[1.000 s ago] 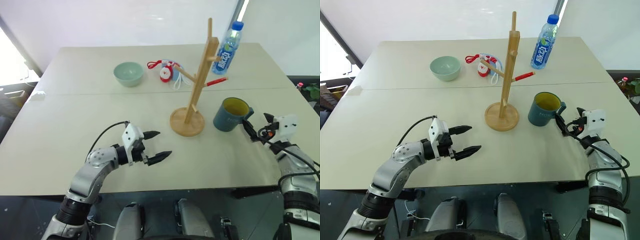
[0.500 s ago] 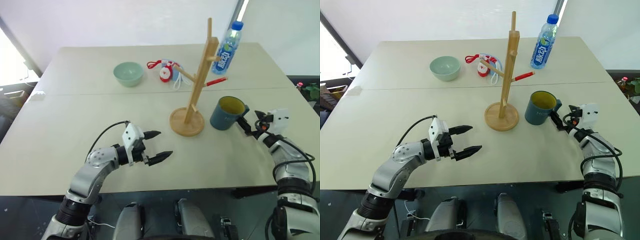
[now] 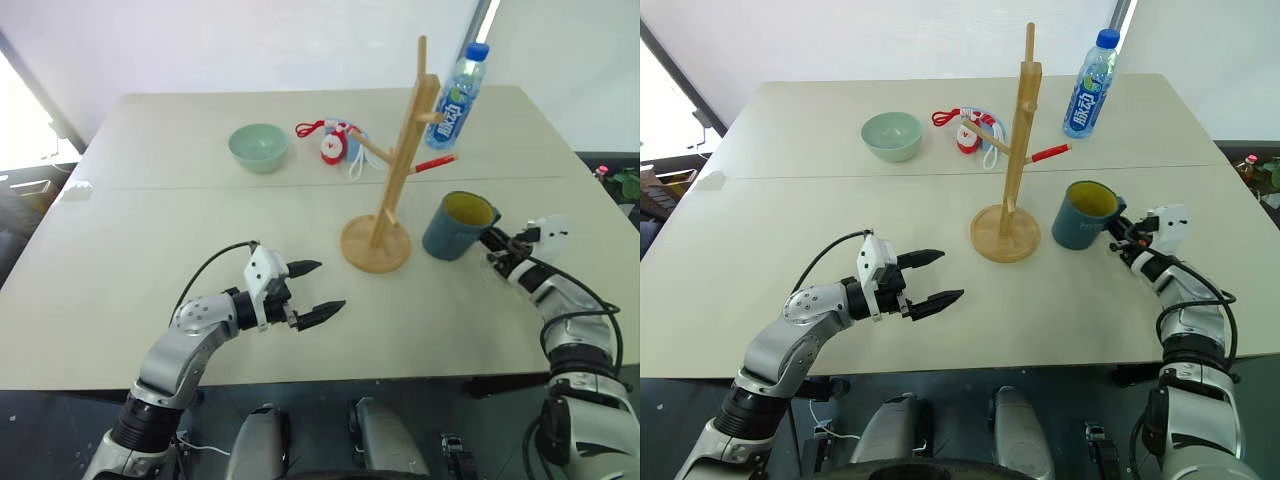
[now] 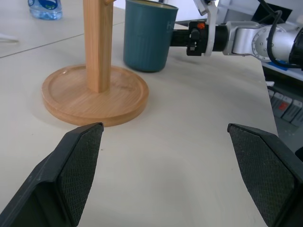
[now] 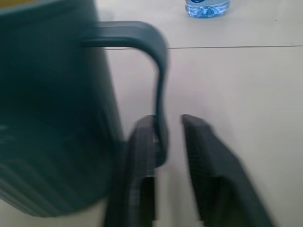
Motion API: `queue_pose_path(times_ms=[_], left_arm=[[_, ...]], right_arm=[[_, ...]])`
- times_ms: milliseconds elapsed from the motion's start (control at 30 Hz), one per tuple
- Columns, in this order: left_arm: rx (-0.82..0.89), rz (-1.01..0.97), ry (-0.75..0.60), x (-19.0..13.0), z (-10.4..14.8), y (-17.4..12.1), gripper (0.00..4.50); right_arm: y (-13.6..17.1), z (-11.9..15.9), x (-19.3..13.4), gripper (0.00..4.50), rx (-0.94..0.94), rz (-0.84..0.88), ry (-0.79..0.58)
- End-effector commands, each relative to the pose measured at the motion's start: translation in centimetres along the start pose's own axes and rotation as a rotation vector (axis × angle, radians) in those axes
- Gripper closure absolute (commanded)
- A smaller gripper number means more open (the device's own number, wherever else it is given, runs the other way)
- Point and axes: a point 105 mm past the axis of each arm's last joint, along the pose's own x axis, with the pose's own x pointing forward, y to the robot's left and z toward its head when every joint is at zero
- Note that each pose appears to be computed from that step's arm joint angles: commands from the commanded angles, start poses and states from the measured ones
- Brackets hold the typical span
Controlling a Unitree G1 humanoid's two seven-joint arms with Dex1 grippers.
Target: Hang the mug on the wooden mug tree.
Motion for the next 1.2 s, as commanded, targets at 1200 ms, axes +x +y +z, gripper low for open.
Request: queue_pose_path(times_ms=[1200], left_arm=[[0.027, -0.020, -0.217, -1.6, 7.6, 2.1, 0.00]], right_arm=[[8.2, 16.4, 0.2, 4.46, -1.058, 0.431, -0.140]])
